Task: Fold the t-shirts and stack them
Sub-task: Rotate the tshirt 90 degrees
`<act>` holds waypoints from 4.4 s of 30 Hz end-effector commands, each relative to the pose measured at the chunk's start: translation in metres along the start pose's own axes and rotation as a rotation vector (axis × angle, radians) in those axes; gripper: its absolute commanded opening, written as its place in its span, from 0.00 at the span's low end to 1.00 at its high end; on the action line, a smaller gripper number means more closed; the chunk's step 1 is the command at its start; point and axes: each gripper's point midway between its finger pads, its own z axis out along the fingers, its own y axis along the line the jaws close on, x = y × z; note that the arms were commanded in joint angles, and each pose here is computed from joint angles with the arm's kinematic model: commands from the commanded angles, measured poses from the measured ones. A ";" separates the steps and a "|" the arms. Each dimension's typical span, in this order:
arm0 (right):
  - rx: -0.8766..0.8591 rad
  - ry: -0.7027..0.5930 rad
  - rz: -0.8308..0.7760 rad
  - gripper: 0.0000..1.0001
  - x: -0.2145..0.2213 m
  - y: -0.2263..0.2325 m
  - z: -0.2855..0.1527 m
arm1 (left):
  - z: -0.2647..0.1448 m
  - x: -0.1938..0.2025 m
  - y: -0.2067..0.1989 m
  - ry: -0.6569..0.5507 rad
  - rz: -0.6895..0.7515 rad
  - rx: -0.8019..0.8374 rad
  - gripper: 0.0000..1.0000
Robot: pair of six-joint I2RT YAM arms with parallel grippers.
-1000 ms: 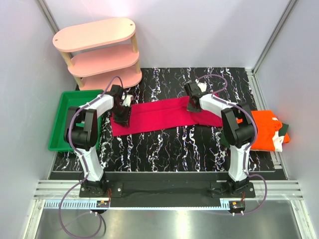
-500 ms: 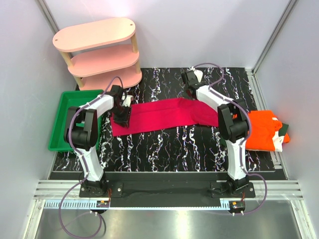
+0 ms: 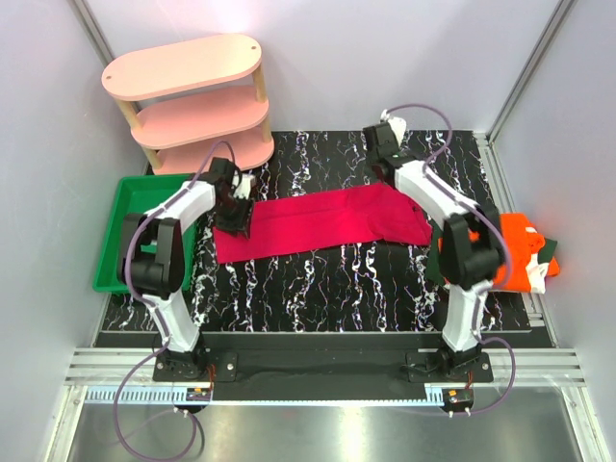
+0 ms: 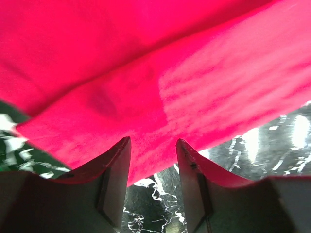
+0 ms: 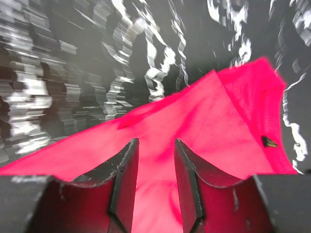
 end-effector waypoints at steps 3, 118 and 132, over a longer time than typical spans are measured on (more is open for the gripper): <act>-0.151 -0.123 0.095 0.43 -0.032 0.016 -0.101 | -0.049 -0.084 0.007 -0.264 0.064 -0.063 0.48; 0.066 0.185 0.185 0.18 0.031 -0.028 0.021 | 0.026 -0.002 -0.007 0.081 0.277 -0.007 0.00; 0.095 0.312 0.136 0.30 0.071 -0.028 0.054 | 0.038 0.029 0.008 0.170 0.302 -0.047 0.00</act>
